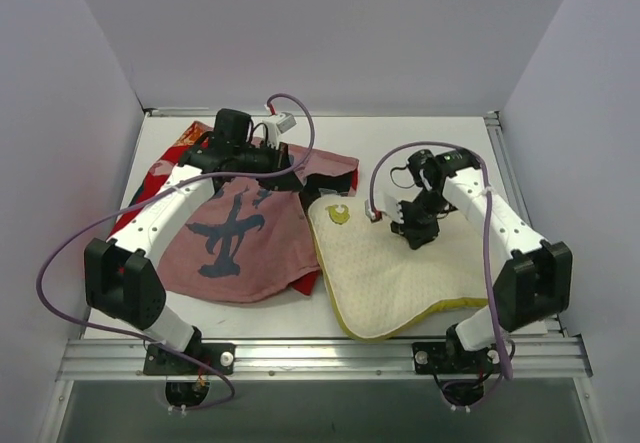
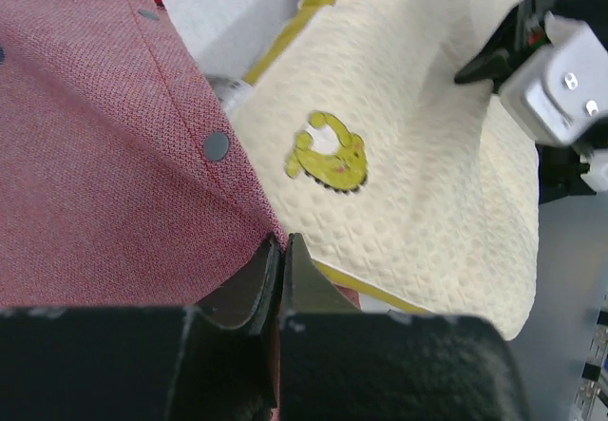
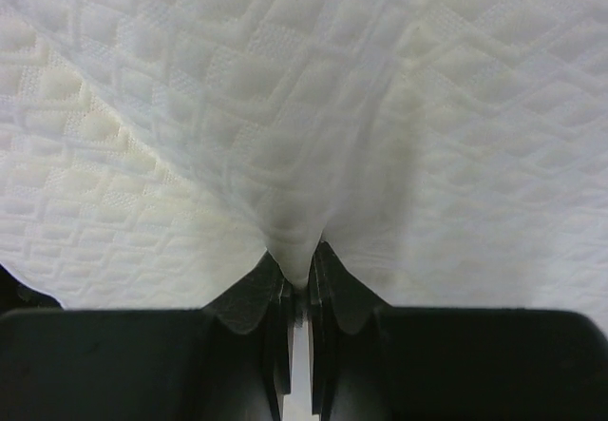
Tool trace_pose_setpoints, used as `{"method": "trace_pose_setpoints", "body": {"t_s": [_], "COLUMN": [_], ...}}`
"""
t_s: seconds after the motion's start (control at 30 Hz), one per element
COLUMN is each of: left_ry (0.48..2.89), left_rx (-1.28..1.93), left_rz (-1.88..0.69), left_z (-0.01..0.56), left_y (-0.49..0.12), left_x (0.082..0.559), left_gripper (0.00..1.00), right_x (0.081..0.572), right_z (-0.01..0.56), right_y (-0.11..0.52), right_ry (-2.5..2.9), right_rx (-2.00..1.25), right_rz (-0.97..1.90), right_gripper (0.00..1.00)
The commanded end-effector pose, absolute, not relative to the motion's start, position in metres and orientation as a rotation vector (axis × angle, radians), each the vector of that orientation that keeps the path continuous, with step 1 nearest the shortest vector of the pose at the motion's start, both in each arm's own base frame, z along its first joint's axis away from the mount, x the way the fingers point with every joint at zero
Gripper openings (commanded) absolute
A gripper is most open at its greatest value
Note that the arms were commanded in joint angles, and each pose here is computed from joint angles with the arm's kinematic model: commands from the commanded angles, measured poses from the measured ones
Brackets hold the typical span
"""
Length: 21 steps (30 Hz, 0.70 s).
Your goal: Put the pillow into the pillowcase
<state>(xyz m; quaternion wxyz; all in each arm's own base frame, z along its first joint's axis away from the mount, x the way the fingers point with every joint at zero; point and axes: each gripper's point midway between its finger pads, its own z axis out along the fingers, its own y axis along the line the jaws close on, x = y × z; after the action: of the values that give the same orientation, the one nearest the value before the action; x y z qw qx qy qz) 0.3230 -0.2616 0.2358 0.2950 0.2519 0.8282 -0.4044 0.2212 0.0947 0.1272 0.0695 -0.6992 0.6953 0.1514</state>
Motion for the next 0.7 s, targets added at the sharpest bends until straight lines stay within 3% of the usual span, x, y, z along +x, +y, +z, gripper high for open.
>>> {"method": "trace_pose_setpoints", "body": {"t_s": [0.0,0.37,0.67], "left_ry": [2.066,2.099,1.931], "left_rx": [0.778,0.981,1.110], "left_rz": [-1.125,-1.317,-1.595], "left_z": [0.262,0.251,0.284], "left_y": [-0.264,-0.261,-0.280], "left_x": [0.308,0.258,0.236], "left_gripper": [0.00,0.00,0.00], "right_x": [0.257,0.371,0.368], "right_z": [0.134,0.164,0.134], "right_y": [0.102,0.118,0.141], "right_ry": [2.187,2.431,2.688], "right_rx": [-1.974,-1.424,-0.959], "right_rz": [0.447,0.394,0.344], "right_gripper": [0.00,0.00,0.00]}}
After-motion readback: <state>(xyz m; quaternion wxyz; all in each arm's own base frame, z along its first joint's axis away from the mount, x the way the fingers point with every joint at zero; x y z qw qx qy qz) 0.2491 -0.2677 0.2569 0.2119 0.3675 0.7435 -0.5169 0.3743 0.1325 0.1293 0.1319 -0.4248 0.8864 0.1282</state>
